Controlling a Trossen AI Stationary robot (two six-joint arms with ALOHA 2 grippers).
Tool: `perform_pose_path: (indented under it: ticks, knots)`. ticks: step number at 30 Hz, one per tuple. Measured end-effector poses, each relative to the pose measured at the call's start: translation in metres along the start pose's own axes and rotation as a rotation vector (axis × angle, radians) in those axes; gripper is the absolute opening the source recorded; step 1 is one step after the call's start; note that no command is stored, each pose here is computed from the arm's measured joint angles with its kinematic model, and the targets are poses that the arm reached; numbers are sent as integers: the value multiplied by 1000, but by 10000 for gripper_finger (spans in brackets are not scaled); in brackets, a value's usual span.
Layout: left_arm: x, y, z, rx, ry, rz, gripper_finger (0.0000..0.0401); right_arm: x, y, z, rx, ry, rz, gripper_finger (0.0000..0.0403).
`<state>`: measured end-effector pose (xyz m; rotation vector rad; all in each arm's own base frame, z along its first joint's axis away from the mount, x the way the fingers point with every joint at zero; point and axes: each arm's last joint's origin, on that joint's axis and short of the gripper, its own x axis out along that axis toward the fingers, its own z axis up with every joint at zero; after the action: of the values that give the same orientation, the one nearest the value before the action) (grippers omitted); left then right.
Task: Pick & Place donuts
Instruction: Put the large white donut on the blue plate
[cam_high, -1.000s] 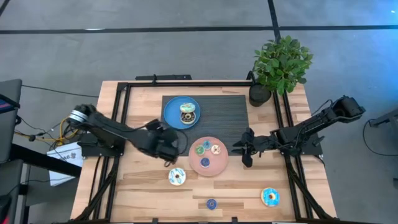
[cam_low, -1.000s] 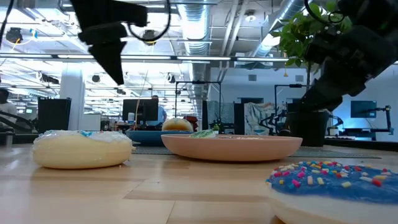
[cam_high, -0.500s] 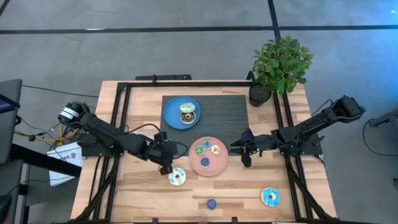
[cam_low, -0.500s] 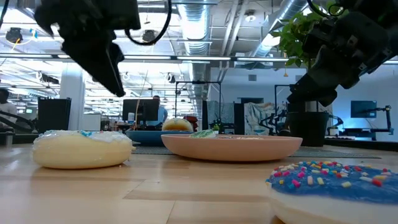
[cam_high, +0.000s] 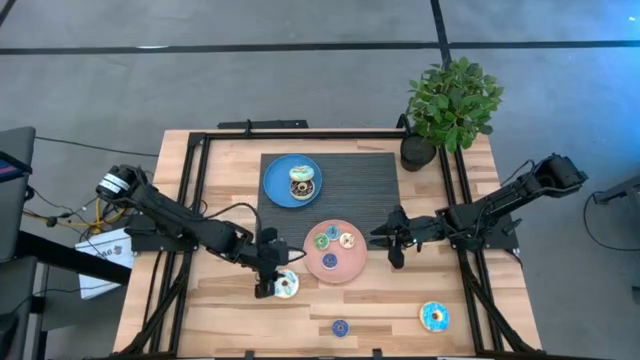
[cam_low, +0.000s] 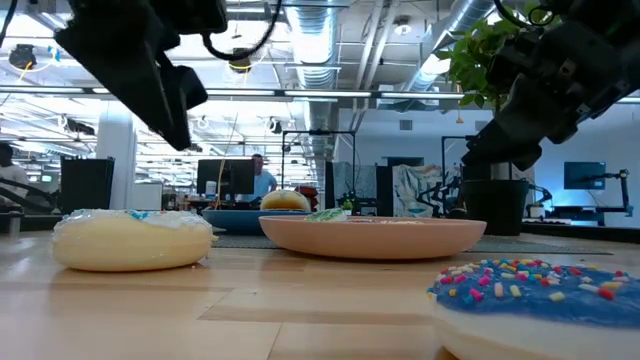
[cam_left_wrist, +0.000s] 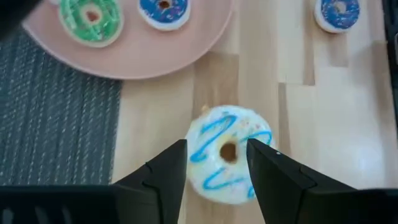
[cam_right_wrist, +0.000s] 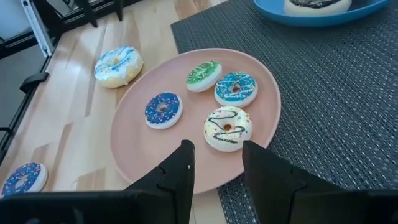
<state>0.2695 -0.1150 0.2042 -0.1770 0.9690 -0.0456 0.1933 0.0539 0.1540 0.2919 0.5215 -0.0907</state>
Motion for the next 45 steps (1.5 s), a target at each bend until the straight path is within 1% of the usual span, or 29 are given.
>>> perform_pose_path:
  ticks: [1,4,9,17,21,23,28,32,42,45]
  knots:
    - [3,-2,2,3,4,10,160,0,0,0,-1,-1,-7,124]
    - [11,-4,2,15,75,52,160,1,-1,1,2,-7,-17,124]
    - [22,-8,8,24,142,87,160,5,-2,-3,-3,11,-28,124]
    - [21,-10,10,18,143,84,160,14,-2,-9,-5,41,-39,124]
    - [27,-10,7,18,173,76,160,13,0,-4,-1,12,-27,124]
    - [33,-12,7,16,171,60,160,13,-2,-5,-2,20,-34,124]
    - [47,-12,1,18,224,54,160,13,-2,-6,-4,27,-38,124]
    - [54,-12,0,18,237,49,160,13,-2,-6,-3,22,-36,124]
    - [54,-11,0,38,227,72,160,13,-2,-5,-2,20,-34,124]
    - [52,-11,3,35,233,78,160,13,-2,-5,-2,20,-34,124]
